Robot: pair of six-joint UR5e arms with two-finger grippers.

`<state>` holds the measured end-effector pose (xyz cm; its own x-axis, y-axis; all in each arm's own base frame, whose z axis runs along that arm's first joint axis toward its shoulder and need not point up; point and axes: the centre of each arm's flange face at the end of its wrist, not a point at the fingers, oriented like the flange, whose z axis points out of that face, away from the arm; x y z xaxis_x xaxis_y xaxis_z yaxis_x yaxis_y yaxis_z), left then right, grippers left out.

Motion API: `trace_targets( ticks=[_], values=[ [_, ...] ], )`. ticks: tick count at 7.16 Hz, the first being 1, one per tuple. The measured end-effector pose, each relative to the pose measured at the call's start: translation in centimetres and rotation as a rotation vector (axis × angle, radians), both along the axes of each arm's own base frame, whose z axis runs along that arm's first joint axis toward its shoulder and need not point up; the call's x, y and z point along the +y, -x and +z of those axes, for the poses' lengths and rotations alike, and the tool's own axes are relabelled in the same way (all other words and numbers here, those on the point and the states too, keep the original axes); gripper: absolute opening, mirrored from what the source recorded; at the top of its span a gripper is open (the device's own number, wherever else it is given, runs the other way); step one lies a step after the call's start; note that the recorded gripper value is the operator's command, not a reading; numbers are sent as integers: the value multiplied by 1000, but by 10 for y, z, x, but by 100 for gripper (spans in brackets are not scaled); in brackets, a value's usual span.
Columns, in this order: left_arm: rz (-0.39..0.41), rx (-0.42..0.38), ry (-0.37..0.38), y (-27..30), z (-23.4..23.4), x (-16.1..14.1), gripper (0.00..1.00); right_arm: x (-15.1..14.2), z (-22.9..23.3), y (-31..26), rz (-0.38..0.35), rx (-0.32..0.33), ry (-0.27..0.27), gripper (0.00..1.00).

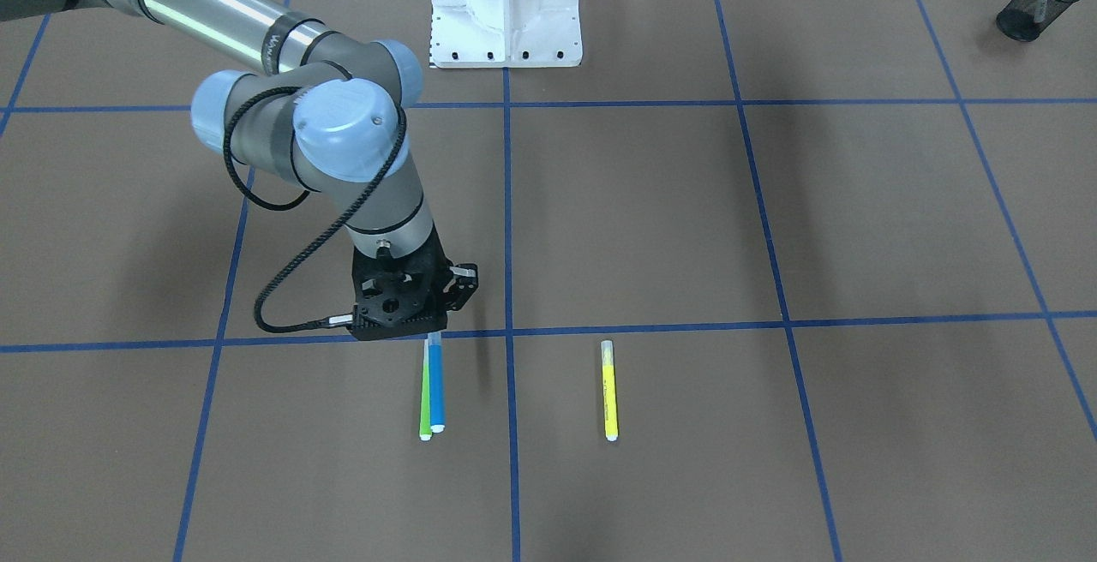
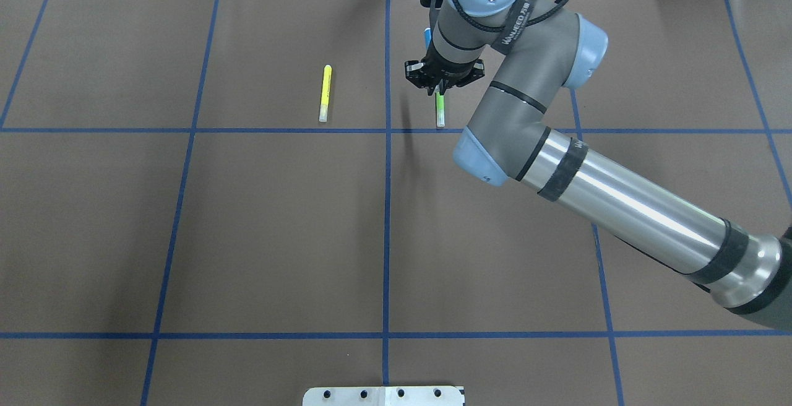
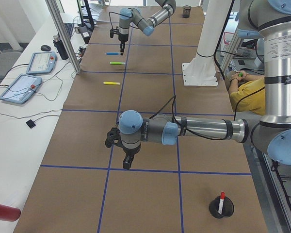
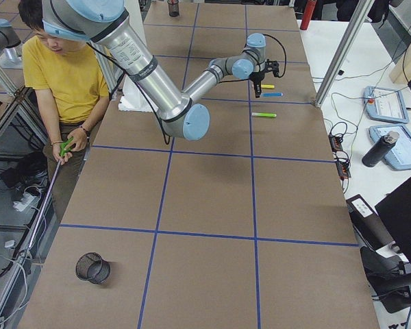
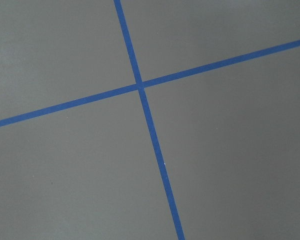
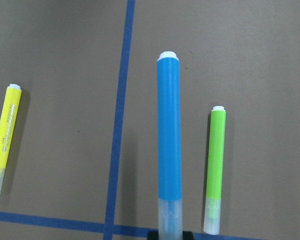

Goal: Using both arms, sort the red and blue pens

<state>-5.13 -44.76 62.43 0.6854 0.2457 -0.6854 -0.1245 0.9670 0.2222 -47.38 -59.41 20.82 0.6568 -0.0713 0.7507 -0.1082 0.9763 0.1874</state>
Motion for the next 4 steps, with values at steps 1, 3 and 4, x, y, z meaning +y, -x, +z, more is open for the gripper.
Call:
trace_targets(
  ticks=[1, 3, 4],
  values=[
    [-1, 7, 9, 0, 2, 0, 100, -1, 13, -33, -7, -11, -12, 0],
    [5, 32, 24, -2, 11, 1, 100, -13, 48, -113, -58, -25, -49, 0],
    [6, 37, 27, -2, 13, 2, 100, -17, 70, -155, -88, -25, -79, 0]
  ],
)
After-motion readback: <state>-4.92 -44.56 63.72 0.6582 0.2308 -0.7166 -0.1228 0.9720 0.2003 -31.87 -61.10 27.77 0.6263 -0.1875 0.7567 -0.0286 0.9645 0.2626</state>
